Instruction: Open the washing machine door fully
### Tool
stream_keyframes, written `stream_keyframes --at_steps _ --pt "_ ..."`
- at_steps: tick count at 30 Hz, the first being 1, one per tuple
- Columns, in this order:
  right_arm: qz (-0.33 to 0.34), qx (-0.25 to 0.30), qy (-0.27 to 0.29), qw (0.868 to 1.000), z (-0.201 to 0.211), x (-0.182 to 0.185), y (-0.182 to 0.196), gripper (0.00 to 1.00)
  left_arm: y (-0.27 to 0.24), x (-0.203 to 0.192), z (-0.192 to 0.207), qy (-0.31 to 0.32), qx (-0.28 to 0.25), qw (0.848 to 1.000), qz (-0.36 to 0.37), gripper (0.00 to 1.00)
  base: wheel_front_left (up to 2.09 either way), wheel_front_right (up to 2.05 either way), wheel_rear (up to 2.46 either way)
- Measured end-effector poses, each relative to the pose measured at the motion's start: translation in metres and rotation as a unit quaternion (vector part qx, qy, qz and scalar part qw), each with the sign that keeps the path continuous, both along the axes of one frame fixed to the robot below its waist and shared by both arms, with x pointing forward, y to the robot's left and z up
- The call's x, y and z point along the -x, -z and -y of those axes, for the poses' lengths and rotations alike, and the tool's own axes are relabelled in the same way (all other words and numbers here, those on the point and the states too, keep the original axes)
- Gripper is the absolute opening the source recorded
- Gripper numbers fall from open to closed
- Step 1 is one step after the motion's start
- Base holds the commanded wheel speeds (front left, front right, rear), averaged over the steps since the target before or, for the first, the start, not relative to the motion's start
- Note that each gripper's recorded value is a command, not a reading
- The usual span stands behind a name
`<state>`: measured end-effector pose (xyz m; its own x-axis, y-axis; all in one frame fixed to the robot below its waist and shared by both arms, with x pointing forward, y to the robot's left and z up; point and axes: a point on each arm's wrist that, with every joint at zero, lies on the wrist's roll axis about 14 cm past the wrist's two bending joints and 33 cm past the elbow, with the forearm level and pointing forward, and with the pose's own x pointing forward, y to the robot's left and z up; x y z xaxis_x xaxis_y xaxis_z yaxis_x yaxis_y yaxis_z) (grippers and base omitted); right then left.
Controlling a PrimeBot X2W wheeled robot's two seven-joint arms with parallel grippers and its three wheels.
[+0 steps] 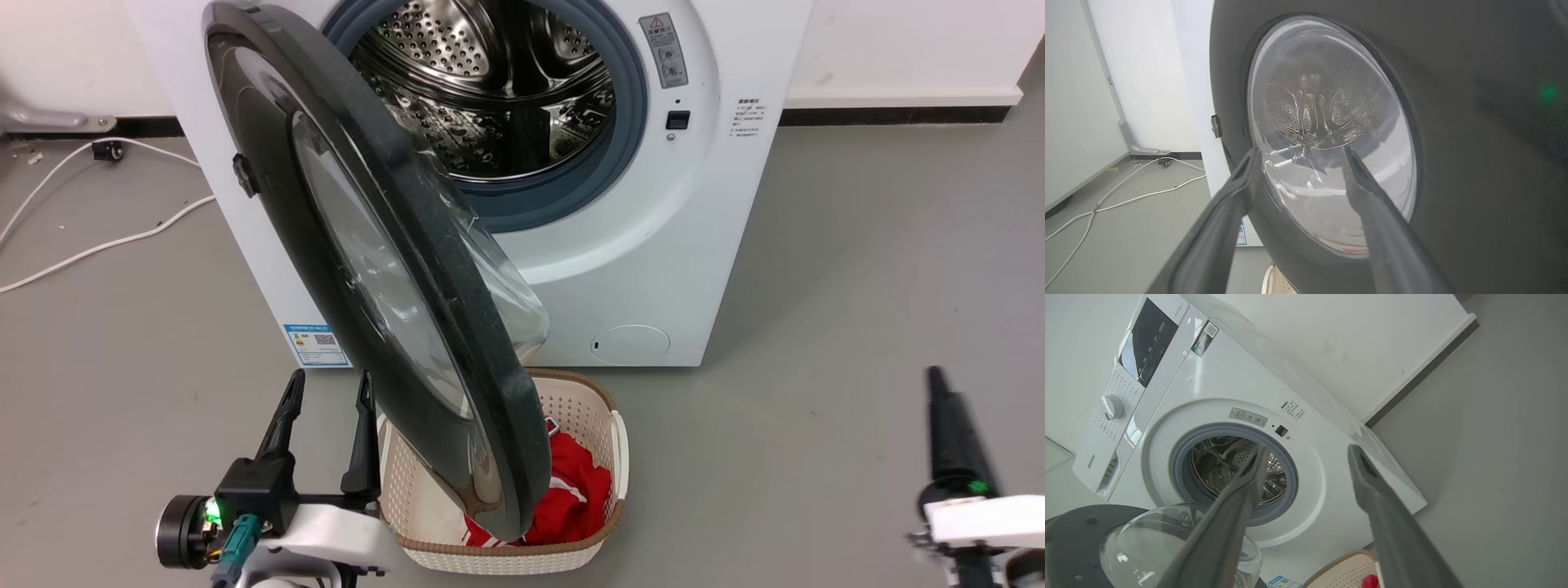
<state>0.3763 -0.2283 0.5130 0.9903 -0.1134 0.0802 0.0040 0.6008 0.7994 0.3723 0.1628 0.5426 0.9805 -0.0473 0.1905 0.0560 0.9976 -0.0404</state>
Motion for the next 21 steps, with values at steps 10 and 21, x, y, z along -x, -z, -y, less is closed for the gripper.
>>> stream_keyframes --at_steps 10,21 --pt "0.107 0.365 0.083 0.921 0.005 0.013 -0.091 1.00 0.000 -0.001 -0.004 -0.006 -0.001 1.000 0.001 1.00 0.00 0.00 0.00" --pt "0.047 0.447 0.000 0.893 -0.036 0.024 -0.044 1.00 -0.004 -0.002 -0.006 -0.008 -0.004 1.000 0.007 1.00 0.00 0.00 0.00"
